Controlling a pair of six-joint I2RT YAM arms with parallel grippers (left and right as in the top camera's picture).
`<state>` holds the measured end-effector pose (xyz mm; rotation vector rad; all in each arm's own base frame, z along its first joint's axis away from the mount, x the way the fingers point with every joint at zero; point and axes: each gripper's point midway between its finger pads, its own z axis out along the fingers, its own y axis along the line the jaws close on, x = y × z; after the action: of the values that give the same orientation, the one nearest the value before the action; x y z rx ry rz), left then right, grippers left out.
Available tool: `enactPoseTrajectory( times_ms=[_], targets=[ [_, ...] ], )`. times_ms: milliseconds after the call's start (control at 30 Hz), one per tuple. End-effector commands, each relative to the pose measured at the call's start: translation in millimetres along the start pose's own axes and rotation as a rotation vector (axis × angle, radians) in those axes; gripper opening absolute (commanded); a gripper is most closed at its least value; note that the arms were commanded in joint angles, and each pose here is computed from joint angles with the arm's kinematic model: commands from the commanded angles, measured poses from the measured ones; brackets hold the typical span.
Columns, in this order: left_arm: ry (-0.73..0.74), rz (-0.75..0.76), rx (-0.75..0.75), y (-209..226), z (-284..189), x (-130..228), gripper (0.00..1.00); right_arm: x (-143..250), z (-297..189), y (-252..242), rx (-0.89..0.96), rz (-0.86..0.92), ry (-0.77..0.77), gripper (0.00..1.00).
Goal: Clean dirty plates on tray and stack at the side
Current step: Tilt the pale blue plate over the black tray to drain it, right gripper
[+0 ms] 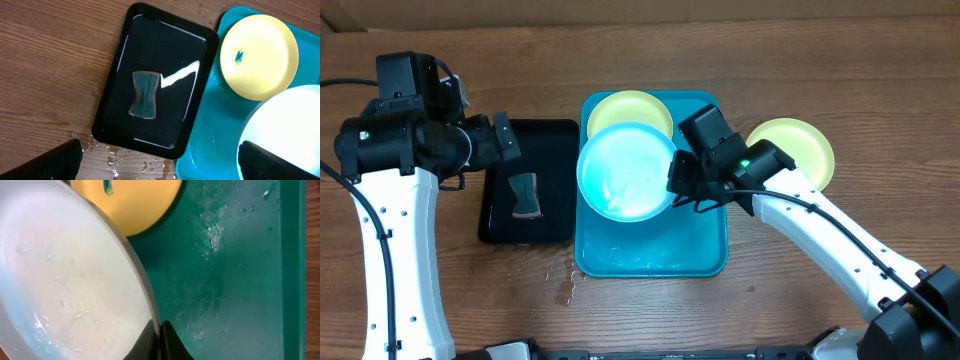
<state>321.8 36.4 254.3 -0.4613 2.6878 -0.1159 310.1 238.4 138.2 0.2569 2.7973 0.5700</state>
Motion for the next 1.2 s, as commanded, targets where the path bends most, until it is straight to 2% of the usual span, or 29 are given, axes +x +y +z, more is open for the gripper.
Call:
enactPoseTrajectory(
  times_ms=[0, 533, 900, 1033, 1167],
  targets=[
    [-0.009, -0.003, -0.002, 0.2, -1.7, -3.1, 1.0, -7.5, -17.2, 30.0, -0.098, -0.016, -0.052, 0.04],
    [-0.009, -0.003, -0.002, 0.2, -1.7, -3.1, 1.0, -8.2, -13.0, 88.5, -0.165, -0.044, -0.258, 0.04],
    [-0.009, -0.003, -0.002, 0.2, -1.7, -3.1, 1.0, 9.7, 73.4, 109.6, -0.149, -0.099, -0.239, 0.04],
    [-0.009, -0.003, -0.002, 0.2, -1.7, -3.1, 1.0, 11.3, 90.8, 111.3, -0.101, -0.151, -0.312, 0.04],
    [-0.009, -0.003, -0.002, 0.2, -1.7, -3.1, 1.0, 6.7, 84.8, 117.3, -0.046, -0.274, -0.429, 0.04]
  ],
)
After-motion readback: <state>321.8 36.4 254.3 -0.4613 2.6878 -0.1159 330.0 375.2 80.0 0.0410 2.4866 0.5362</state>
